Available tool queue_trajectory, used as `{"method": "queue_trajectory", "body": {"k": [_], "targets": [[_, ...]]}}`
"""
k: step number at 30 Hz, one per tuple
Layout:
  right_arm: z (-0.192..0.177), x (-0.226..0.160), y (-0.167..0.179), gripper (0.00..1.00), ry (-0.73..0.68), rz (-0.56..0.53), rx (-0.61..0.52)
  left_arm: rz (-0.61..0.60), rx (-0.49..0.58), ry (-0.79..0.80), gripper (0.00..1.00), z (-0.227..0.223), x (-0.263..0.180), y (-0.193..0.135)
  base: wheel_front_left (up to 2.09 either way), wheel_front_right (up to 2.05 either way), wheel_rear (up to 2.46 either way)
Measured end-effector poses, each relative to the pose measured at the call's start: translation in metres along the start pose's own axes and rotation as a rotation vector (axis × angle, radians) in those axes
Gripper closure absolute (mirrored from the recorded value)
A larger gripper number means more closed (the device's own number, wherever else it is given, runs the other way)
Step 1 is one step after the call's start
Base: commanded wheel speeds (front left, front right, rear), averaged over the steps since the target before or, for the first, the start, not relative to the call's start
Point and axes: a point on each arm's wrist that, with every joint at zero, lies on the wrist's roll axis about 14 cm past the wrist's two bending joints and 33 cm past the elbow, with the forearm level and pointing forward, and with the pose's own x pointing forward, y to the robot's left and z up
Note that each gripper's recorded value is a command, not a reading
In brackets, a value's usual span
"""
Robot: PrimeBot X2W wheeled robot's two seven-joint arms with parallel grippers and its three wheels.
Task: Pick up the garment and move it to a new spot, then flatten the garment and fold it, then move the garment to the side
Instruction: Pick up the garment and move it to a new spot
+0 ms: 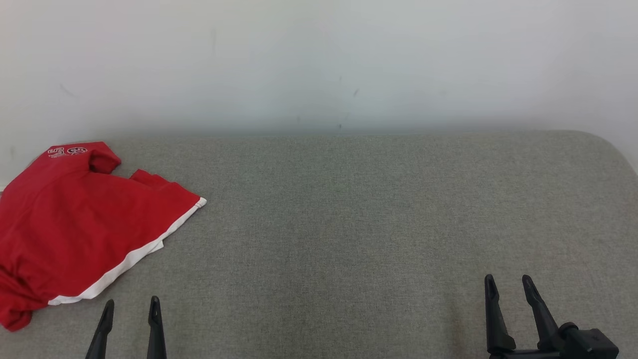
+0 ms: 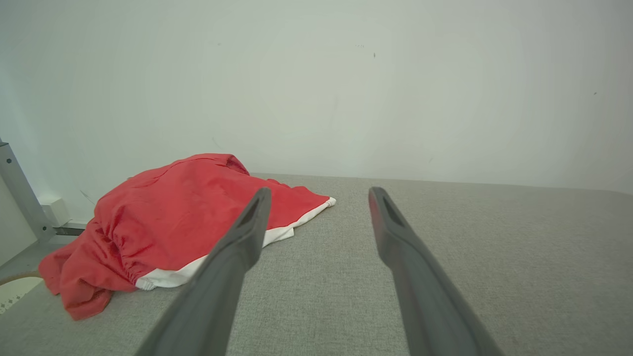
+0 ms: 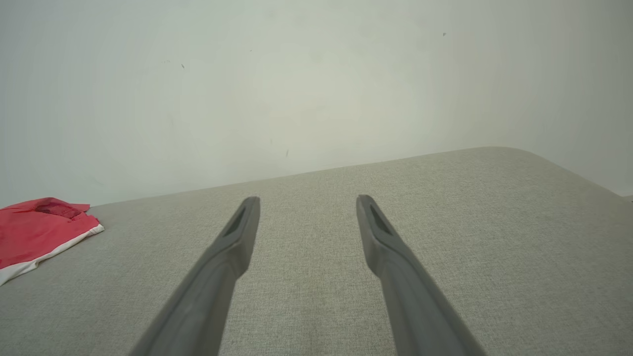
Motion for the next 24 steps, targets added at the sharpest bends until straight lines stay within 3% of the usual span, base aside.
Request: {"method": "queue_trajectory", "body": {"k": [12, 24], "targets": [[-0.007, 0.003, 0.009, 0.0, 0.019, 0.027, 0.013, 0.029, 0.006, 0.003, 0.0, 0.0, -0.007, 0.009, 0.0, 0.0, 0.0], [-0.015, 0.016, 0.039, 0.0, 0.043, 0.12, 0.032, 0.135, 0.031, 0.0, 0.0, 0.004, -0.028, 0.041, 0.0, 0.0, 0.0]]}}
